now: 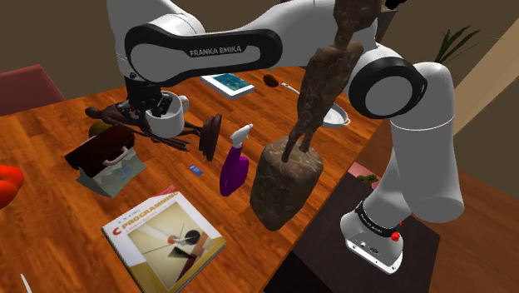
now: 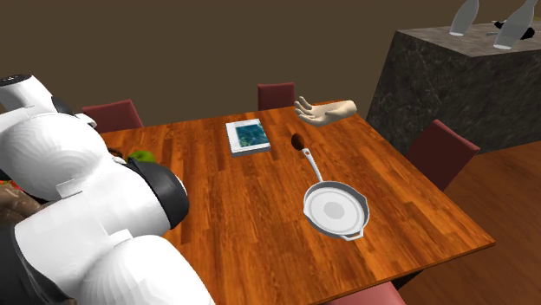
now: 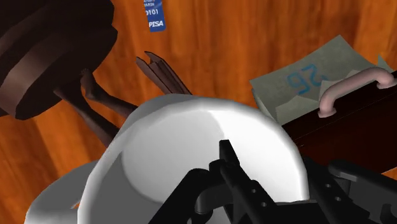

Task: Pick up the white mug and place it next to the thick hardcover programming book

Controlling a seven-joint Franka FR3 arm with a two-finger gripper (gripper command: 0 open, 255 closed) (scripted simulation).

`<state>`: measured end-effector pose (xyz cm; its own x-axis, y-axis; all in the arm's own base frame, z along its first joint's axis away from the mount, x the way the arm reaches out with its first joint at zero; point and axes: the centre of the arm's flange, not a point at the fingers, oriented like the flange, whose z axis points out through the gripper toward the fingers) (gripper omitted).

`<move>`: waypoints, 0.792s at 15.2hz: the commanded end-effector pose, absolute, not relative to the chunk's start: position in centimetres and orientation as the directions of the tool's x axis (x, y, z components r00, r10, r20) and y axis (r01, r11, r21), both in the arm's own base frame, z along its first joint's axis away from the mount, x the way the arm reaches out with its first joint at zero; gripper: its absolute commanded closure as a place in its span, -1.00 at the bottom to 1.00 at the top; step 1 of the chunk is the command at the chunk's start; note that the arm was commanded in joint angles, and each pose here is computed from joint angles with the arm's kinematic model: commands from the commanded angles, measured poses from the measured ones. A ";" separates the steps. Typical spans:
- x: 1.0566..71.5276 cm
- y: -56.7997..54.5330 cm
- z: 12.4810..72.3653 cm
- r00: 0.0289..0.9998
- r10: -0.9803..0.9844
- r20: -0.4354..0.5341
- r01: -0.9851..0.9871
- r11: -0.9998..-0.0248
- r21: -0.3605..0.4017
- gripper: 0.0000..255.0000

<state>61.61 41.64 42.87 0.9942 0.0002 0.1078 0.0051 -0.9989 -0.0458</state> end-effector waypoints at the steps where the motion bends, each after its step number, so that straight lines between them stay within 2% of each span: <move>1: 61.7 40.6 37.4 0.999 -0.005 0.041 -0.005 -1.000 -0.002 1.00; 6: 61.7 40.6 37.4 0.999 -0.005 0.041 -0.005 -1.000 -0.002 1.00; 7: 61.8 40.7 36.8 0.999 -0.006 0.041 -0.006 -1.000 -0.002 -1.00; 10: 60.4 42.1 35.5 0.999 -0.003 0.044 -0.003 -1.000 0.001 -1.00; 12: 61.7 40.6 37.4 0.999 -0.005 0.041 -0.005 -1.000 -0.002 -1.00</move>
<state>61.07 41.24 40.59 0.9946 -0.0161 0.1023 -0.0133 -0.9995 -0.0280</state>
